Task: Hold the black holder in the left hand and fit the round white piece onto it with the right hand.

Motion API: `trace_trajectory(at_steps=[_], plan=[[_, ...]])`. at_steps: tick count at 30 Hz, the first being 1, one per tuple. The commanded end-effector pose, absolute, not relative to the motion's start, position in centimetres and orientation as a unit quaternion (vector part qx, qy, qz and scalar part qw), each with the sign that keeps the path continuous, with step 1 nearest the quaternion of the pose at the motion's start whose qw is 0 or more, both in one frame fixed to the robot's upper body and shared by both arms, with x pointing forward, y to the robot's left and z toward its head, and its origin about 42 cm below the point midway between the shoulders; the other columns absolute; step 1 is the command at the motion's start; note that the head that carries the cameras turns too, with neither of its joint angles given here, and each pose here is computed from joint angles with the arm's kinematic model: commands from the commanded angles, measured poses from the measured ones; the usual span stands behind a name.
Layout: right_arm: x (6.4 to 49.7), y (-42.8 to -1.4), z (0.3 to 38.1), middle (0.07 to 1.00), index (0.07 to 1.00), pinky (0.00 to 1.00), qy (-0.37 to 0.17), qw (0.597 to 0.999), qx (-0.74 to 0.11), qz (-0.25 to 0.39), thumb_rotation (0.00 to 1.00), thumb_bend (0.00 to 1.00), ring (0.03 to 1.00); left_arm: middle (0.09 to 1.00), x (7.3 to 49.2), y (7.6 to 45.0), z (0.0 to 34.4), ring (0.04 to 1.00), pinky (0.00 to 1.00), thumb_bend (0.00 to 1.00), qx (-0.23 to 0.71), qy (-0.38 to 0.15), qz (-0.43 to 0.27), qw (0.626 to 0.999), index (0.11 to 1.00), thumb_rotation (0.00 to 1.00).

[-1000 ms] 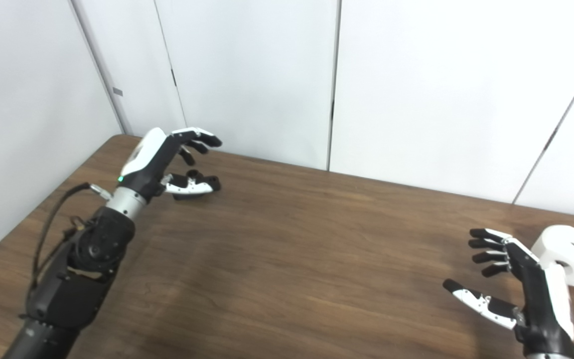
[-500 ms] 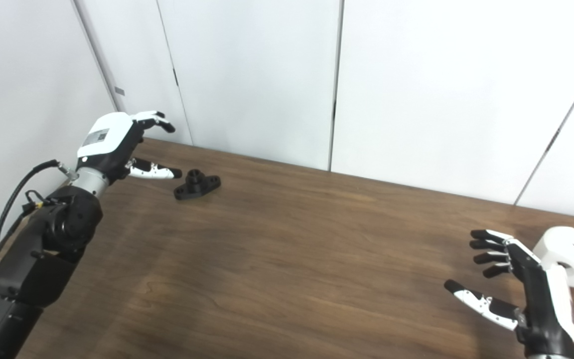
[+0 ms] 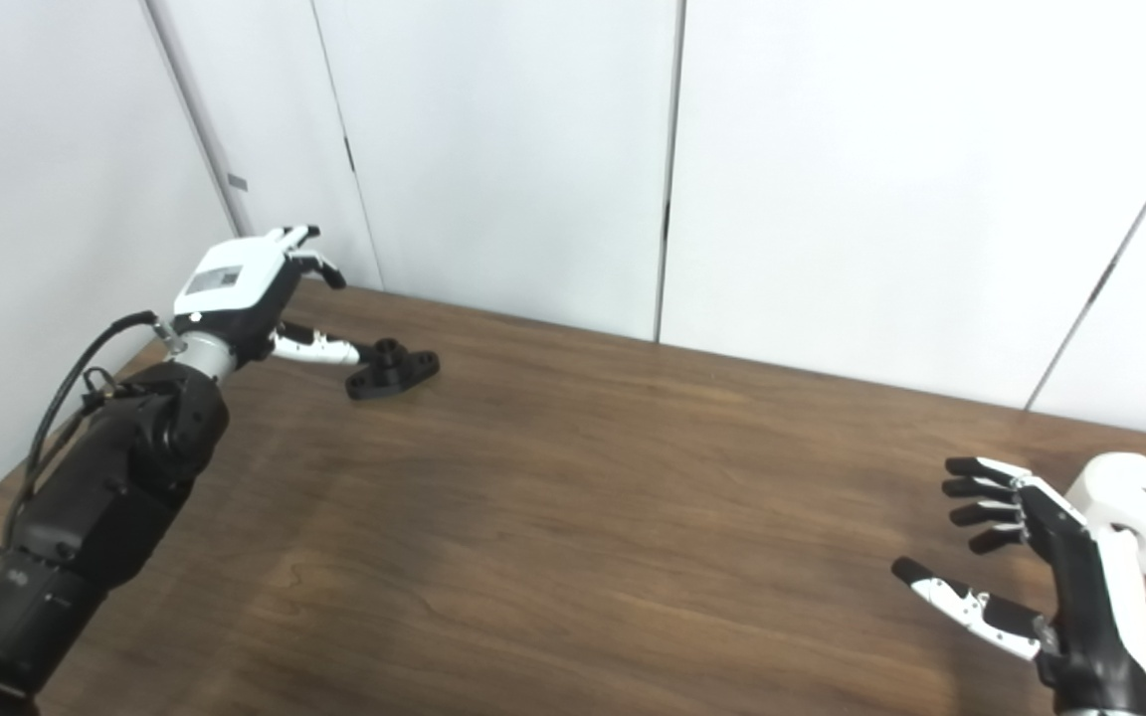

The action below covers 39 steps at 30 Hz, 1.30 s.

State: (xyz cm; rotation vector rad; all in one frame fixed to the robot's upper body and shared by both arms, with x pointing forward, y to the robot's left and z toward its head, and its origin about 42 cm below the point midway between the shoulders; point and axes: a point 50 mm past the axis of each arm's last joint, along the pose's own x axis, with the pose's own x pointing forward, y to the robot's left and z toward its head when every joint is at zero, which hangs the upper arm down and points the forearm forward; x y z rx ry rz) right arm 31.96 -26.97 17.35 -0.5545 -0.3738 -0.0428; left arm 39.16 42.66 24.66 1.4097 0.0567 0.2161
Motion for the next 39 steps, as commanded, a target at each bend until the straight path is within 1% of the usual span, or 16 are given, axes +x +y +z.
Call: trace_trajectory(at_steps=[1, 3, 4, 5, 10, 12, 14, 19, 21, 25, 29, 32, 34, 36, 39], plan=[[32.4, -27.0, 19.6, 0.658, 0.691, 0.46, -0.224, 0.935, -0.275, -0.023, 0.0, 0.54, 0.582, 1.0, 40.2, 43.5, 27.6, 1.0, 0.86, 1.0, 0.657, -0.001, 0.122, 0.744, 0.701, 0.53], [32.4, -27.0, 19.6, 0.658, 0.689, 0.46, -0.224, 0.934, -0.278, -0.024, 0.0, 0.54, 0.583, 1.0, 40.4, 43.5, 27.2, 1.0, 0.88, 1.0, 0.653, 0.008, 0.117, 0.748, 0.69, 0.46], [32.4, -27.0, 19.7, 0.658, 0.689, 0.46, -0.224, 0.934, -0.279, -0.024, 0.0, 0.54, 0.583, 1.0, 40.6, 43.5, 27.0, 1.0, 0.88, 1.0, 0.653, 0.011, 0.116, 0.748, 0.687, 0.45], [32.4, -27.0, 19.7, 0.658, 0.689, 0.45, -0.223, 0.934, -0.279, -0.025, 0.0, 0.54, 0.582, 1.0, 40.7, 43.5, 26.7, 1.0, 0.87, 1.0, 0.655, 0.016, 0.115, 0.747, 0.681, 0.42], [32.3, -26.9, 19.9, 0.65, 0.688, 0.44, -0.218, 0.934, -0.281, -0.026, 0.0, 0.54, 0.565, 0.998, 41.4, 43.3, 25.7, 1.0, 0.87, 1.0, 0.655, 0.044, 0.105, 0.747, 0.674, 0.35], [32.2, -26.9, 19.9, 0.651, 0.69, 0.44, -0.215, 0.936, -0.279, -0.025, 0.0, 0.54, 0.56, 0.991, 41.7, 43.2, 25.1, 1.0, 0.87, 1.0, 0.652, 0.049, 0.1, 0.75, 0.663, 0.3], [32.1, -27.0, 20.0, 0.654, 0.69, 0.43, -0.213, 0.937, -0.275, -0.024, 0.0, 0.54, 0.557, 0.985, 41.9, 43.2, 24.7, 1.0, 0.86, 1.0, 0.648, 0.049, 0.093, 0.754, 0.654, 0.28], [32.0, -27.0, 20.2, 0.652, 0.69, 0.42, -0.21, 0.938, -0.276, -0.026, 0.0, 0.55, 0.554, 0.985, 42.3, 43.2, 24.1, 1.0, 0.89, 1.0, 0.642, 0.06, 0.079, 0.76, 0.651, 0.28], [32.0, -27.0, 20.3, 0.641, 0.689, 0.4, -0.212, 0.938, -0.274, -0.025, 0.0, 0.55, 0.535, 0.994, 42.5, 43.2, 23.9, 1.0, 0.92, 1.0, 0.64, 0.068, 0.075, 0.762, 0.657, 0.29], [32.0, -27.0, 20.5, 0.64, 0.684, 0.41, -0.211, 0.936, -0.282, -0.027, 0.0, 0.55, 0.533, 0.987, 42.9, 43.0, 23.6, 1.0, 0.9, 1.0, 0.642, 0.078, 0.074, 0.759, 0.66, 0.29], [32.1, -26.9, 20.5, 0.645, 0.688, 0.42, -0.207, 0.939, -0.275, -0.024, 0.0, 0.56, 0.541, 0.979, 43.2, 42.7, 23.0, 1.0, 0.87, 1.0, 0.641, 0.085, 0.072, 0.76, 0.665, 0.25], [32.0, -26.9, 20.4, 0.64, 0.688, 0.42, -0.207, 0.938, -0.278, -0.022, 0.0, 0.56, 0.539, 0.976, 43.5, 42.5, 22.3, 1.0, 0.87, 0.97, 0.64, 0.087, 0.07, 0.76, 0.666, 0.24], [32.0, -26.9, 20.4, 0.64, 0.688, 0.42, -0.204, 0.938, -0.278, -0.022, 0.0, 0.56, 0.54, 0.973, 43.7, 42.5, 21.7, 1.0, 0.86, 0.97, 0.635, 0.085, 0.07, 0.765, 0.664, 0.25], [31.9, -27.0, 20.4, 0.643, 0.69, 0.42, -0.203, 0.939, -0.276, -0.022, 0.0, 0.56, 0.542, 0.962, 43.9, 42.4, 21.3, 1.0, 0.89, 0.97, 0.626, 0.081, 0.072, 0.772, 0.651, 0.25], [31.9, -27.1, 20.4, 0.643, 0.687, 0.42, -0.206, 0.938, -0.278, -0.022, 0.0, 0.56, 0.539, 0.943, 44.2, 42.1, 20.7, 0.986, 0.85, 0.96, 0.625, 0.067, 0.076, 0.774, 0.637, 0.26]])
